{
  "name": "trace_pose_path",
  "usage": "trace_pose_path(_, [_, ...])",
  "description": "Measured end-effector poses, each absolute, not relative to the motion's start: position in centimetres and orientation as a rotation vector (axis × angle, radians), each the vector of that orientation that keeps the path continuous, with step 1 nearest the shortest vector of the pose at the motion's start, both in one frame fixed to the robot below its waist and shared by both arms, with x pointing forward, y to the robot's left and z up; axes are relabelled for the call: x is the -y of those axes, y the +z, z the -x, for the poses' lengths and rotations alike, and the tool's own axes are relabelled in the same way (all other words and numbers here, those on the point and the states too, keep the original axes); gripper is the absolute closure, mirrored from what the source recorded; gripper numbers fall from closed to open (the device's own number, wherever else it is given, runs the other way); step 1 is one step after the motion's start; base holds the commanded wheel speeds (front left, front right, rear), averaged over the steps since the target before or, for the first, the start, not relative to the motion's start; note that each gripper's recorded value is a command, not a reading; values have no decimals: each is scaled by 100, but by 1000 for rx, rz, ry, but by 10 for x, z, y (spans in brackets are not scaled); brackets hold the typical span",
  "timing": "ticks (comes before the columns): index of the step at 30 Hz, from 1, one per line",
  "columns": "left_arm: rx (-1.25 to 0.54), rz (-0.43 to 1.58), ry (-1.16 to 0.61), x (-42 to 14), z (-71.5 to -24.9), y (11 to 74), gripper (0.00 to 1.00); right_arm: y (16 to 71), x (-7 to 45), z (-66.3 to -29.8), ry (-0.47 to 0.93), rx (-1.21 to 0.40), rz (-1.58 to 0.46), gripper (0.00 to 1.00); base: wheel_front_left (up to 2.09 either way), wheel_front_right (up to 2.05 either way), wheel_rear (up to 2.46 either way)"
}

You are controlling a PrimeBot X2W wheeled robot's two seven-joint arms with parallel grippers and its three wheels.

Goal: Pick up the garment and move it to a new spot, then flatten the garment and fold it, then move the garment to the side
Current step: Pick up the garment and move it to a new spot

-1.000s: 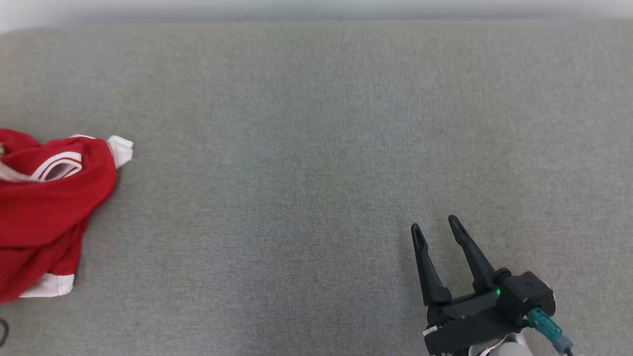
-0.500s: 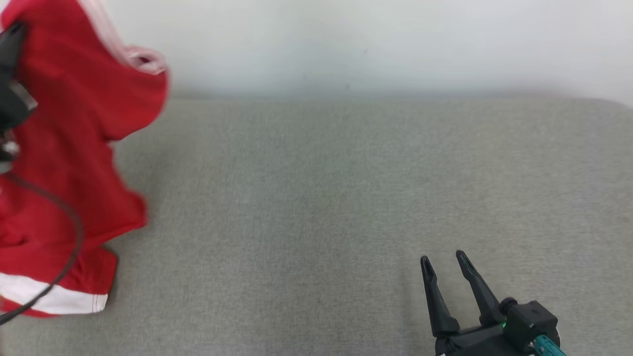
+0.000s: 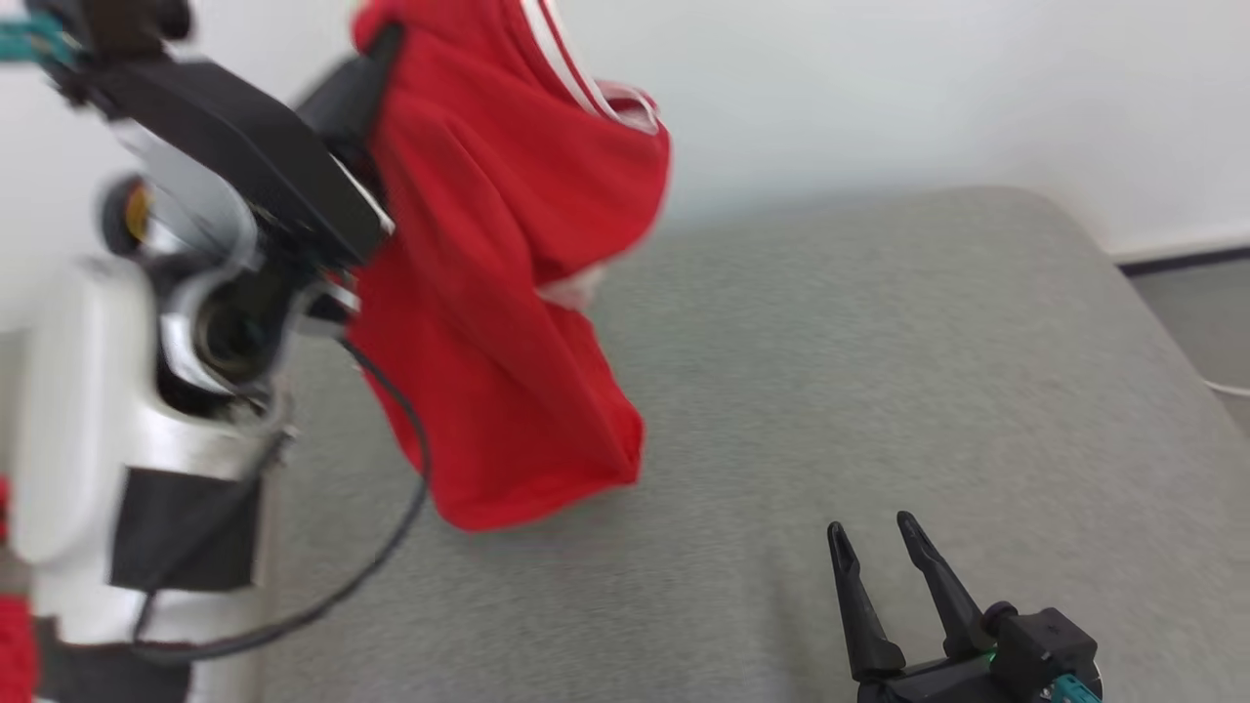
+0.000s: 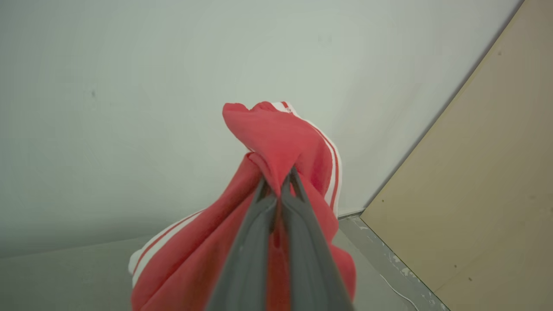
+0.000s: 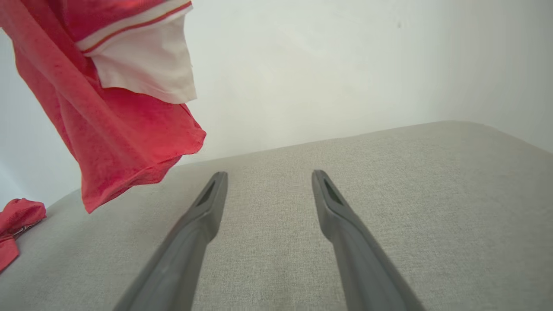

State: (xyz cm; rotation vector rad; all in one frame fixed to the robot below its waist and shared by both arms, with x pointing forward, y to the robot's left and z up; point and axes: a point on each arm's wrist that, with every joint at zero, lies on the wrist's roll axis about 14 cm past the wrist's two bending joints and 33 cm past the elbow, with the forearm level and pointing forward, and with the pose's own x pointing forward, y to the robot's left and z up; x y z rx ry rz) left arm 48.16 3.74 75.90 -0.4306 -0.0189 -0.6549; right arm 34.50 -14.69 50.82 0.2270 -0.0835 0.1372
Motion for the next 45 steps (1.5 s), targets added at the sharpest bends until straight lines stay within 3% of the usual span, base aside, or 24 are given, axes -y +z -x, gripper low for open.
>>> trace_pose_path(5, [-84, 513, -735, 18, -485, 708, 100, 506, 174, -332, 47, 87, -220, 0, 0, 0, 0])
trace_pose_path(10, [-350, 487, -730, 68, -476, 582, 100, 505, 202, -321, -49, 86, -210, 0, 0, 0, 0])
trace_pose_path(11, [-388, 479, -722, 72, -472, 562, 77, 504, 206, -320, -60, 84, -209, 0, 0, 0, 0])
trace_pose_path(12, [-428, 462, -722, 77, -466, 542, 0, 503, 209, -319, -71, 81, -208, 0, 0, 0, 0])
trace_pose_path(17, [-485, 478, -722, 86, -445, 493, 0, 496, 215, -319, -96, 59, -212, 0, 0, 0, 0])
trace_pose_path(23, [-259, 660, -661, 65, -439, 518, 0, 497, 221, -322, -106, 64, -200, 0, 0, 0, 0])
trace_pose_path(27, [-112, 688, -531, 16, -434, 521, 0, 494, 218, -325, -91, 56, -186, 0, 0, 0, 0])
trace_pose_path(37, [106, 373, -213, -118, -398, 529, 0, 490, 197, -334, -6, 39, -132, 0, 0, 0, 0])
trace_pose_path(45, [22, 228, -57, -172, -336, 488, 0, 484, 178, -331, 56, 20, -114, 0, 0, 0, 0])
